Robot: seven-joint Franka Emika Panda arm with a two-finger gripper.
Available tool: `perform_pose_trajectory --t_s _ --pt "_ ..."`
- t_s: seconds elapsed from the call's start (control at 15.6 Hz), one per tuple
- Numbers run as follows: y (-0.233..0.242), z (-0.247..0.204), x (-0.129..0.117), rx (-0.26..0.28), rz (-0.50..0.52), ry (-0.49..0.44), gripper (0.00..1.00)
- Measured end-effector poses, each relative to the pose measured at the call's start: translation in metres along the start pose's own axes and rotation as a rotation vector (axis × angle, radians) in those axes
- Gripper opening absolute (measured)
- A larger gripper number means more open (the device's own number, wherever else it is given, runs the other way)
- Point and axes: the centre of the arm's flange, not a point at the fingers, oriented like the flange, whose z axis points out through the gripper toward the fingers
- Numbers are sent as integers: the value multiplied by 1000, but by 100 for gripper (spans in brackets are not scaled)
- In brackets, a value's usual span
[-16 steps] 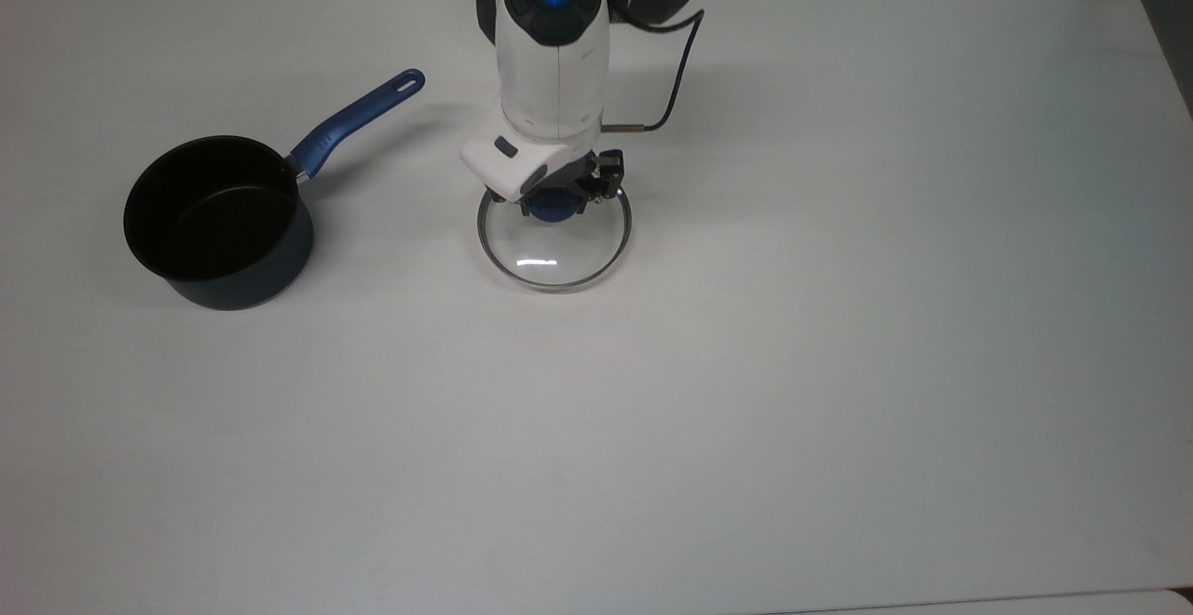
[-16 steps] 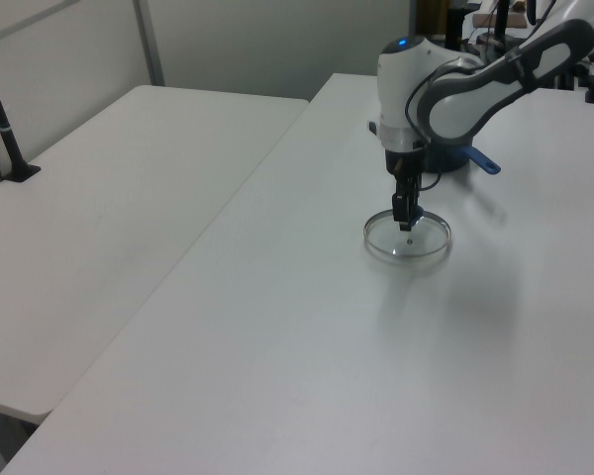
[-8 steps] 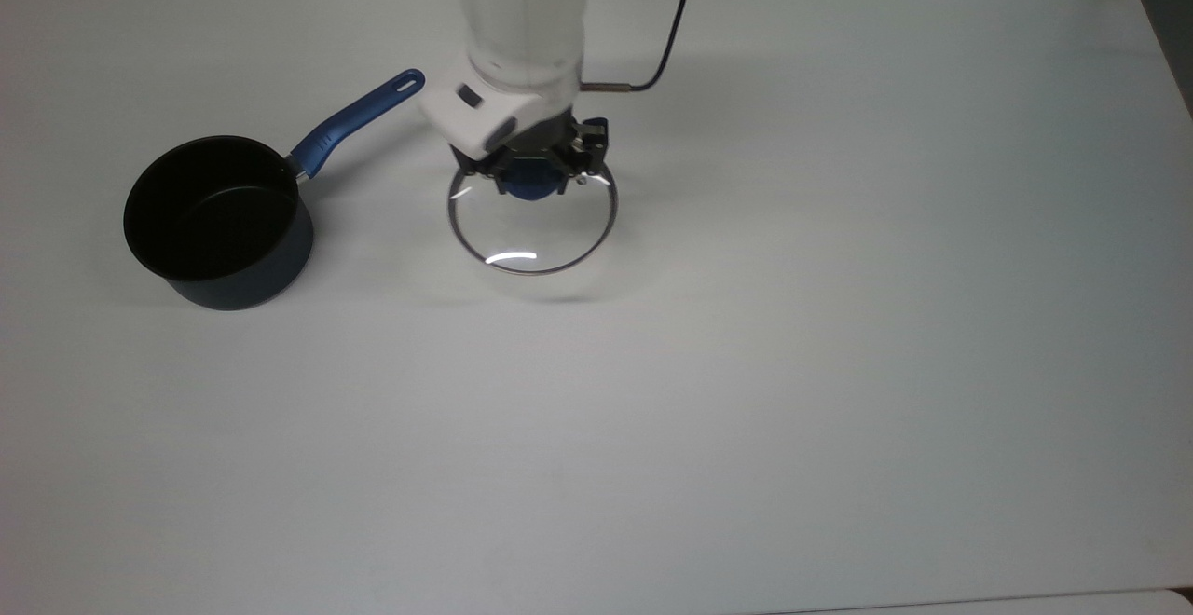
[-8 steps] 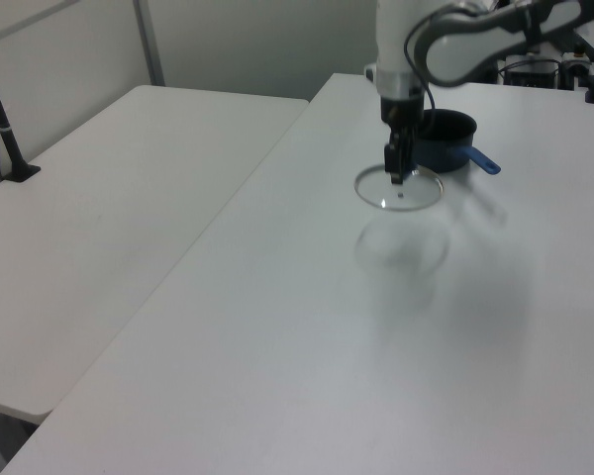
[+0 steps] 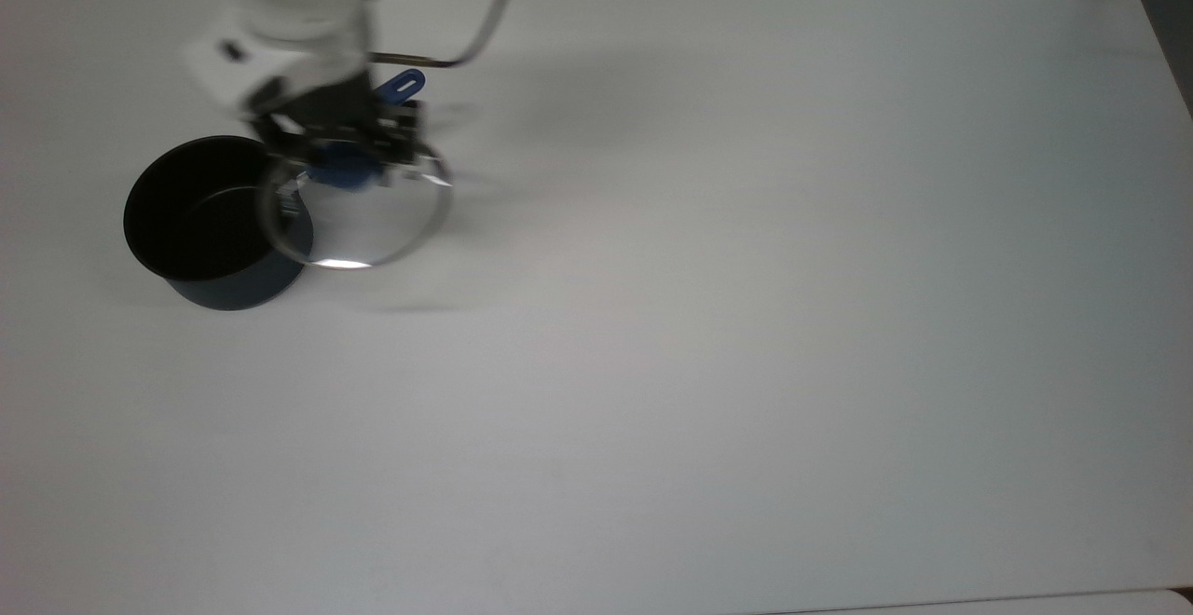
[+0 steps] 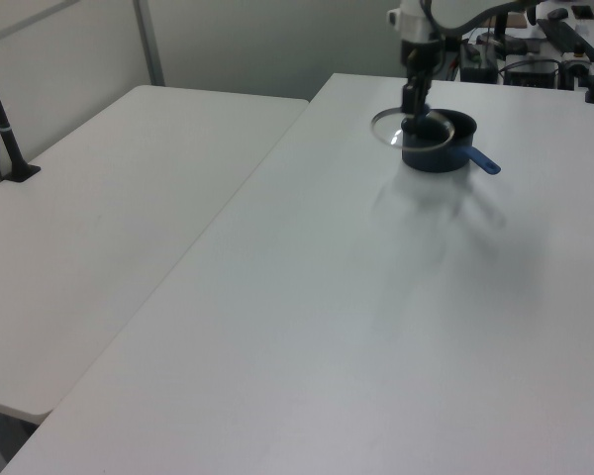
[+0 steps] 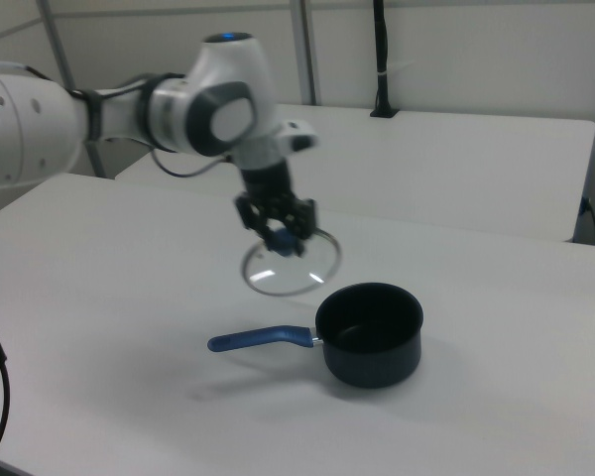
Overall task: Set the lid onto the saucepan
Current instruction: 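Lift the glass lid and carry it over the black saucepan, then lower the lid onto the saucepan rim and open the gripper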
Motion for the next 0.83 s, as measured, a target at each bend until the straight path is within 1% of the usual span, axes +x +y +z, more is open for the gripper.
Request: perform_pose_trajectory --t_s 0.19,0.38,0.64,0.83 --pt "70 11 -13 -4 41 -14 60" --pt "114 22 -15 -7 78 -18 60" --pt "120 47 -6 1 80 -44 60" --pt "120 53 -3 2 79 -49 60"
